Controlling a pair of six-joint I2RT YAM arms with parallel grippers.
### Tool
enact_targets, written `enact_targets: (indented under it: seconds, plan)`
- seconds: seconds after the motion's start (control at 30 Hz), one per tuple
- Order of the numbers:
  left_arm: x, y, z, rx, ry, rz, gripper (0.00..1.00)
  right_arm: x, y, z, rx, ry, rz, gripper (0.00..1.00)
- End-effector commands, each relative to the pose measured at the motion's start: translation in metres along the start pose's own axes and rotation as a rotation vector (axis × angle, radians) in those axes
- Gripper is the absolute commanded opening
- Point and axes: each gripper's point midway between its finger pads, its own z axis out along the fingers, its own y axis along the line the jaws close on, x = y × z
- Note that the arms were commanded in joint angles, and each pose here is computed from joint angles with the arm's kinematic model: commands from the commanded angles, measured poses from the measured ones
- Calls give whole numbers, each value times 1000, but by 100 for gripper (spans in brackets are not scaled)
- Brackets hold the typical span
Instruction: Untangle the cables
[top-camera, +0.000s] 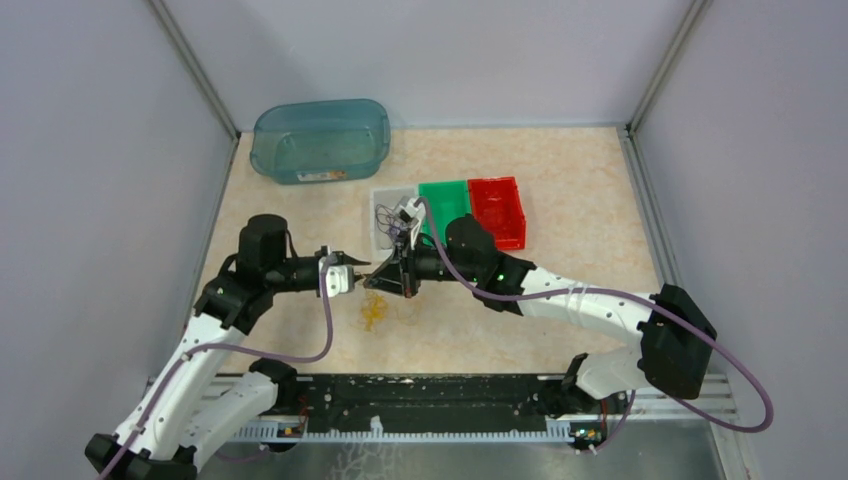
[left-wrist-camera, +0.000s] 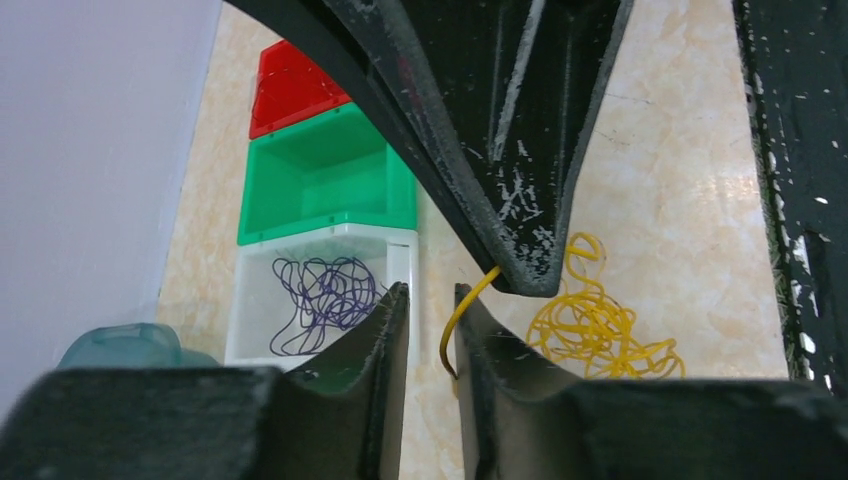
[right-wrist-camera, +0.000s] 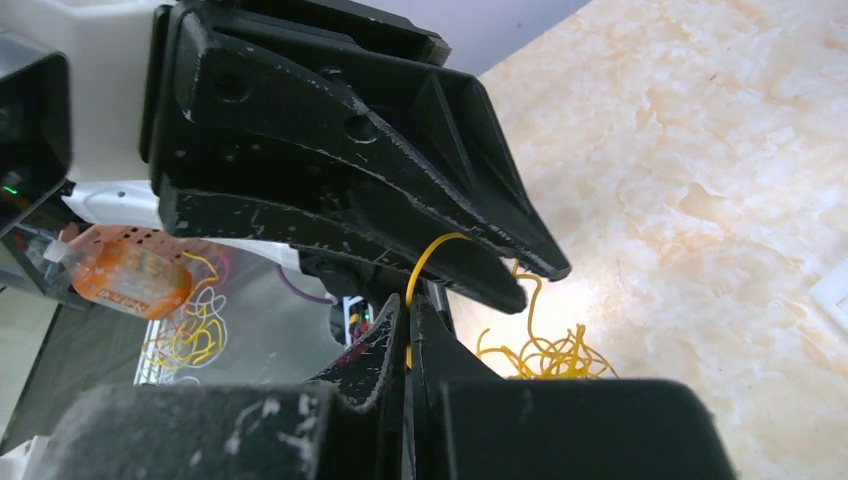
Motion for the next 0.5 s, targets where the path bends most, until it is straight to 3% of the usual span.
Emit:
enact_targets:
  seconds: [0.0, 0.1, 0.23, 0.47]
  plan:
    - [-6, 20, -1, -101, -19, 62, 23, -38, 34, -4, -105, -104, -31, 0]
    - [-20, 36, -7, -177, -49, 122, 7, -33, 36, -6, -118, -84, -10, 18]
    - [-51, 39, -15, -170, -131, 194, 2, -31, 29, -14, -84, -80, 14, 36]
    - [-82, 20, -24, -97, -235, 421, 0, -66, 15, -56, -71, -191, 60, 46]
